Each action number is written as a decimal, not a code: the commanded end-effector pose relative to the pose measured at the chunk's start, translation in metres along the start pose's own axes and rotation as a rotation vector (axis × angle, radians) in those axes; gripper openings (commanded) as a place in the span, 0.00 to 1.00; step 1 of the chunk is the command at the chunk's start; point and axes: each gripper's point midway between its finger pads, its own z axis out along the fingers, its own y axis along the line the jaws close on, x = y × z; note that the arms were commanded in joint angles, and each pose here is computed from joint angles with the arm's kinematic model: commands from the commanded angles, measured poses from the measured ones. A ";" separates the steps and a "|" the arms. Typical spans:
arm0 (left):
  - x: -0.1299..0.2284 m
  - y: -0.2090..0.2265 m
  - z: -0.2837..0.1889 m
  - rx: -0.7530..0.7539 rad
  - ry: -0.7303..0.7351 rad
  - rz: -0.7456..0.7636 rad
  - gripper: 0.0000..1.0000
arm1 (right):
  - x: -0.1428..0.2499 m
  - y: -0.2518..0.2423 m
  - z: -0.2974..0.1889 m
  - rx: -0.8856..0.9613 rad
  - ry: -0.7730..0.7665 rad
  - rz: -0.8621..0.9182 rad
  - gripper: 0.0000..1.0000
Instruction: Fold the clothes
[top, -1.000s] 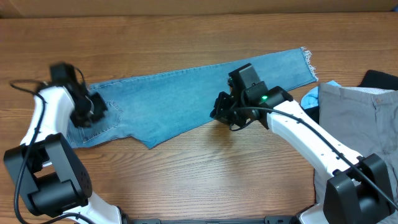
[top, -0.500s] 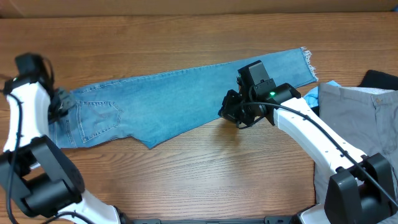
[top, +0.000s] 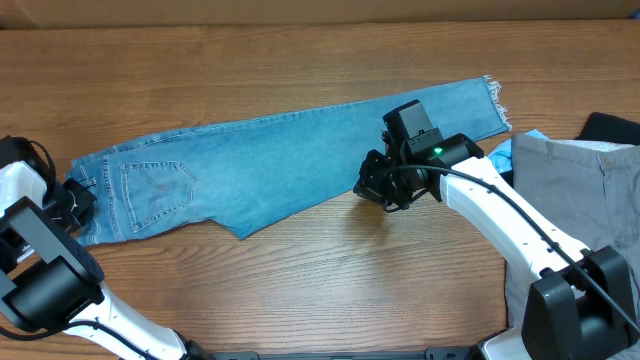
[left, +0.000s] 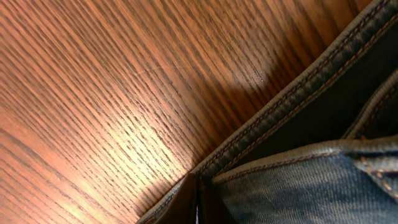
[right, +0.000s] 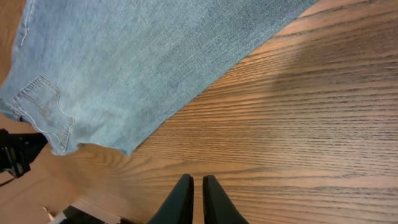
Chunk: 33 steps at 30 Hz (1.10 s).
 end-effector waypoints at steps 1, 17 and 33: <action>0.008 -0.018 0.004 0.103 0.063 0.022 0.04 | -0.004 0.010 -0.021 -0.028 -0.067 -0.089 0.10; 0.035 -0.111 -0.212 0.398 -0.274 0.422 0.20 | -0.101 0.010 -0.154 -0.163 -0.494 -0.007 0.34; 0.139 -0.195 -0.224 0.437 -0.189 0.791 0.51 | -0.236 -0.148 -0.210 -0.088 -0.767 0.052 0.62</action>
